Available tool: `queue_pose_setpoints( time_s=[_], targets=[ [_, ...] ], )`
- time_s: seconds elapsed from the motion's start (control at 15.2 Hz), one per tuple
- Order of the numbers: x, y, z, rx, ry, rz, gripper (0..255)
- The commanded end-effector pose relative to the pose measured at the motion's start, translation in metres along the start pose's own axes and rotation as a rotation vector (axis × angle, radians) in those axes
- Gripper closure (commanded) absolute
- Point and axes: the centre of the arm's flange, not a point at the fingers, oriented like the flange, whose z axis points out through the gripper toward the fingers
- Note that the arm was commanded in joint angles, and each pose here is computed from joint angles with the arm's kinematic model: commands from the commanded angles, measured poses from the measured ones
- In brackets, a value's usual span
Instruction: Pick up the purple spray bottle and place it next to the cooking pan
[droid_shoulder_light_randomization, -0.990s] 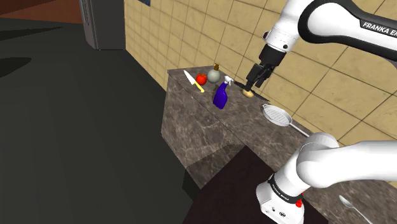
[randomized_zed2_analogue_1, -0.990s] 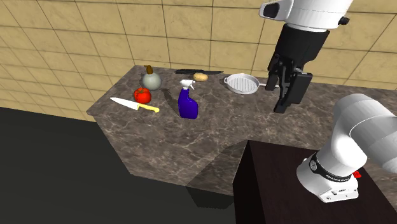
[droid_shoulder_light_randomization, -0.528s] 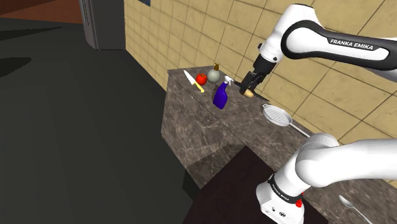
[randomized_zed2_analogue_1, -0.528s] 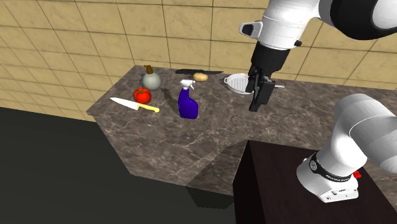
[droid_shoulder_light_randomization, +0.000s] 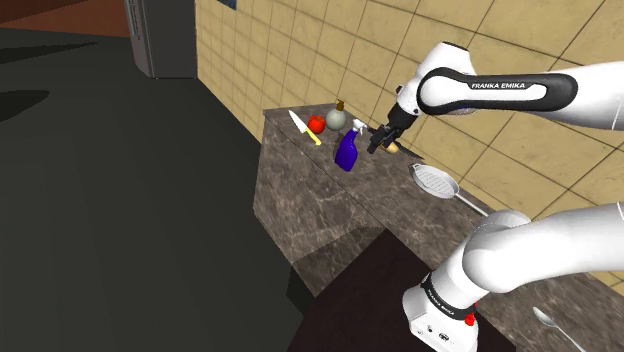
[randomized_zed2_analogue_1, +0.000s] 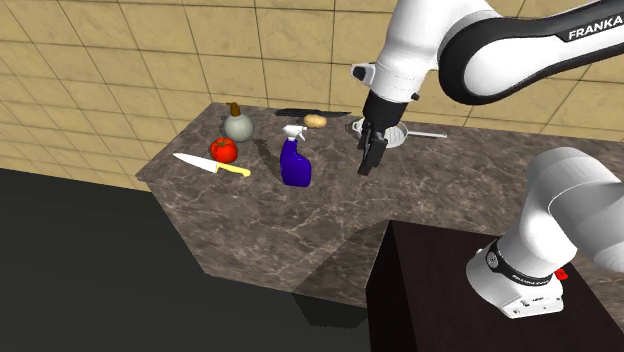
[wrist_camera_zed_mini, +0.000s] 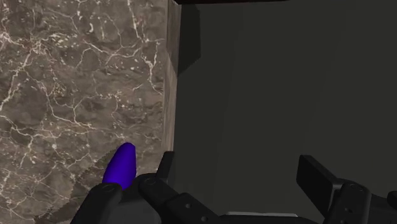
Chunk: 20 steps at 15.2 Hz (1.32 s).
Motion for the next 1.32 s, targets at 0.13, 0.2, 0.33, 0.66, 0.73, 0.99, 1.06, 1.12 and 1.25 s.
queue_pose_setpoints(
  time_s=[0.13,0.2,0.33,0.66,0.73,0.99,1.06,1.12,1.25],
  targets=[
    [0.018,0.035,0.032,-0.007,0.041,0.001,0],
    [0.022,0.043,0.04,-0.009,0.05,0.002,0],
    [0.03,0.061,0.056,-0.011,0.069,0.003,0],
    [0.052,0.105,0.095,-0.018,0.116,0.005,0],
    [0.056,0.114,0.103,-0.019,0.126,0.006,0],
    [0.075,0.149,0.133,-0.025,0.163,0.008,0],
    [0.08,0.158,0.141,-0.026,0.173,0.009,0],
    [0.084,0.166,0.147,-0.027,0.181,0.009,0],
    [0.086,0.166,0.158,-0.027,0.181,0.009,0]
  ],
)
